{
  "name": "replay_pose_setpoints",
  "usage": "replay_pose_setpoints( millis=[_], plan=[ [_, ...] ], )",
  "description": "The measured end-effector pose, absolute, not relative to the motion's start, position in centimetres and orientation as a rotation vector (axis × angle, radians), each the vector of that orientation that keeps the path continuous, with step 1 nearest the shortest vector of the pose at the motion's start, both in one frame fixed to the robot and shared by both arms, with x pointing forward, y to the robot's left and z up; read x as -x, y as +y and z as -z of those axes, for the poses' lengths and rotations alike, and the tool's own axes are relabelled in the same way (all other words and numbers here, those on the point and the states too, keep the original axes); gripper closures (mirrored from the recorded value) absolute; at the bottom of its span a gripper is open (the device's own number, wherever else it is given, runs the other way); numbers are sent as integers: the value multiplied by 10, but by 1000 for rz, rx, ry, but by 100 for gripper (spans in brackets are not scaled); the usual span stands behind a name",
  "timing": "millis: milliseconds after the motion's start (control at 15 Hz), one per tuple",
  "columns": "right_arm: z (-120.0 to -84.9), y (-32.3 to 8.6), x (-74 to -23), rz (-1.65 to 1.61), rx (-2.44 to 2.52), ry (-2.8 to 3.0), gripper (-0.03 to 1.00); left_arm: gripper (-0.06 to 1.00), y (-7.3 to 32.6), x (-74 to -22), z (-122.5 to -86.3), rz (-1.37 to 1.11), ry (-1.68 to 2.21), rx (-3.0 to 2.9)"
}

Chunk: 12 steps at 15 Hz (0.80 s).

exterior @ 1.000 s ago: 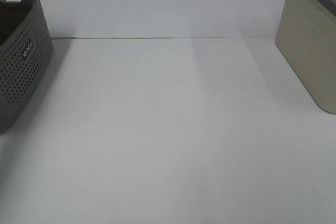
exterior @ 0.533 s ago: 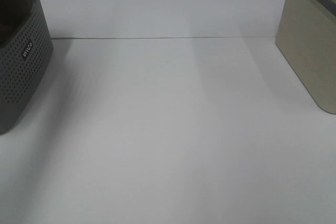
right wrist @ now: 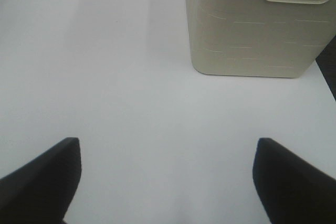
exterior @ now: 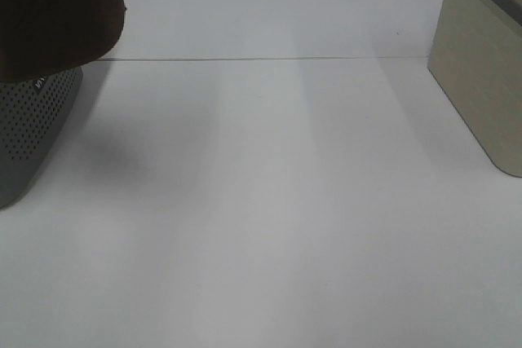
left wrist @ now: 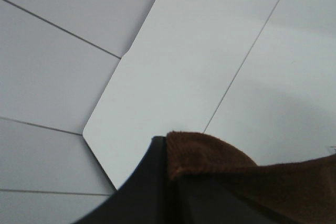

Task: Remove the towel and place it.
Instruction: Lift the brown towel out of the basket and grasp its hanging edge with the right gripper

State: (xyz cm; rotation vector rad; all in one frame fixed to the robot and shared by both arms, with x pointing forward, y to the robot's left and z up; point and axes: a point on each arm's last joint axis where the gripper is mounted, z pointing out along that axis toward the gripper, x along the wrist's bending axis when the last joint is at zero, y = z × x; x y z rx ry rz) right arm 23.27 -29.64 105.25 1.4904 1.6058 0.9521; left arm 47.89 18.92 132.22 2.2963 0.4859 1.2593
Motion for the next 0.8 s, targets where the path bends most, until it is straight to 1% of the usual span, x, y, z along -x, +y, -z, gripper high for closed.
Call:
replay_pose_setpoints(
  millis=[200,333,400,533,800],
  plan=[
    [-1053,-295,-234,-947,-1480,1627,12,94,172,-475,-1319,-1227,393,-2311],
    [-1064,-284,-249,-1018,-1381,1756,12,94,159,-478,-1314,-1202,346,-2334],
    [-1075,-271,-272,-1161,-1293,1844,12,94,151,-478,-1311,-1185,313,-2346],
    [-1082,-255,-309,-1296,-1131,1983,12,94,139,-471,-1309,-1157,253,-2346],
    [-1078,-234,-368,-1518,-859,2139,12,94,115,-464,-1304,-1094,155,-2341]
  ],
)
